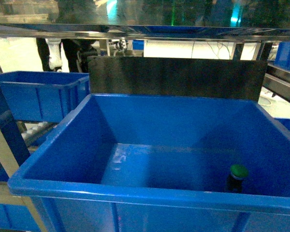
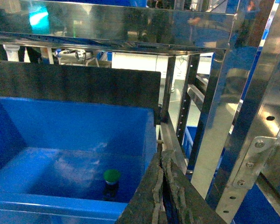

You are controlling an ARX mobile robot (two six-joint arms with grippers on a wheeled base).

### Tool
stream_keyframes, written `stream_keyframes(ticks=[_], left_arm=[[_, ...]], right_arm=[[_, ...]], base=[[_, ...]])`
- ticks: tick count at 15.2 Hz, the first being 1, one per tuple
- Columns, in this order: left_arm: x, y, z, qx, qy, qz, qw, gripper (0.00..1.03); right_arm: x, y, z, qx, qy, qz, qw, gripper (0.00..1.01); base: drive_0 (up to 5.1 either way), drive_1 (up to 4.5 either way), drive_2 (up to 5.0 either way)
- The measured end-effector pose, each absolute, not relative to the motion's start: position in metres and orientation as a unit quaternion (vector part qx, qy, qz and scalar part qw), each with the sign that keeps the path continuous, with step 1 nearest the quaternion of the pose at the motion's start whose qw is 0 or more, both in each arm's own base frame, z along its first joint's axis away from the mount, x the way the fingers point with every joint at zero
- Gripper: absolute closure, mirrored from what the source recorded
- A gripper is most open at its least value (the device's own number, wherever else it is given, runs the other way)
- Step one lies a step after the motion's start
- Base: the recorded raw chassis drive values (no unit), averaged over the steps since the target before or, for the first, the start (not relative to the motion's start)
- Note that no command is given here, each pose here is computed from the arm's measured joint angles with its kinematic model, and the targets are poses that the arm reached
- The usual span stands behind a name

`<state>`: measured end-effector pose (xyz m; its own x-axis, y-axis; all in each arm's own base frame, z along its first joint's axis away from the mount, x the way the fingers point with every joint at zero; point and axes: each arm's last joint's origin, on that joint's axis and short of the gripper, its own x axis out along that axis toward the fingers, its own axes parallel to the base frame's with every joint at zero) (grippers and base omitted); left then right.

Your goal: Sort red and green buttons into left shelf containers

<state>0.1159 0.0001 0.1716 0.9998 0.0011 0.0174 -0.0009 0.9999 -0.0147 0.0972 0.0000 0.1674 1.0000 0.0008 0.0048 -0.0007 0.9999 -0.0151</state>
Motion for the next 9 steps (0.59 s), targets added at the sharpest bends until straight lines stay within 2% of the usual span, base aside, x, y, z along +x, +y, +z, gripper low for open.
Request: stream_keyframes(ticks=[6, 7, 8, 9], left_arm=[[0.108, 0.000, 0.171, -0.007, -0.006, 0.000, 1.000, 1.01], [0.101, 0.000, 0.164, -0.007, 0.022, 0.000, 1.000, 1.01], [0.097, 0.000, 0.169, -0.007, -0.010, 0.000, 1.000, 1.01], [0.097, 0.000, 0.167, -0.007, 0.001, 0.002, 1.000, 1.01]], right_arm=[[0.097, 0.000, 0.167, -0.008, -0.002, 0.000, 1.000, 0.99], [0.097, 0.000, 0.167, -0.008, -0.002, 0.000, 1.000, 0.99], [0.097, 0.000, 0.167, -0.008, -0.002, 0.000, 1.000, 0.99], [0.097, 0.000, 0.167, -0.008, -0.003, 0.001, 1.000, 0.99]], base=[[0.0, 0.00, 0.0], [0.0, 0.00, 0.0], [0.0, 0.00, 0.0], [0.0, 0.00, 0.0]])
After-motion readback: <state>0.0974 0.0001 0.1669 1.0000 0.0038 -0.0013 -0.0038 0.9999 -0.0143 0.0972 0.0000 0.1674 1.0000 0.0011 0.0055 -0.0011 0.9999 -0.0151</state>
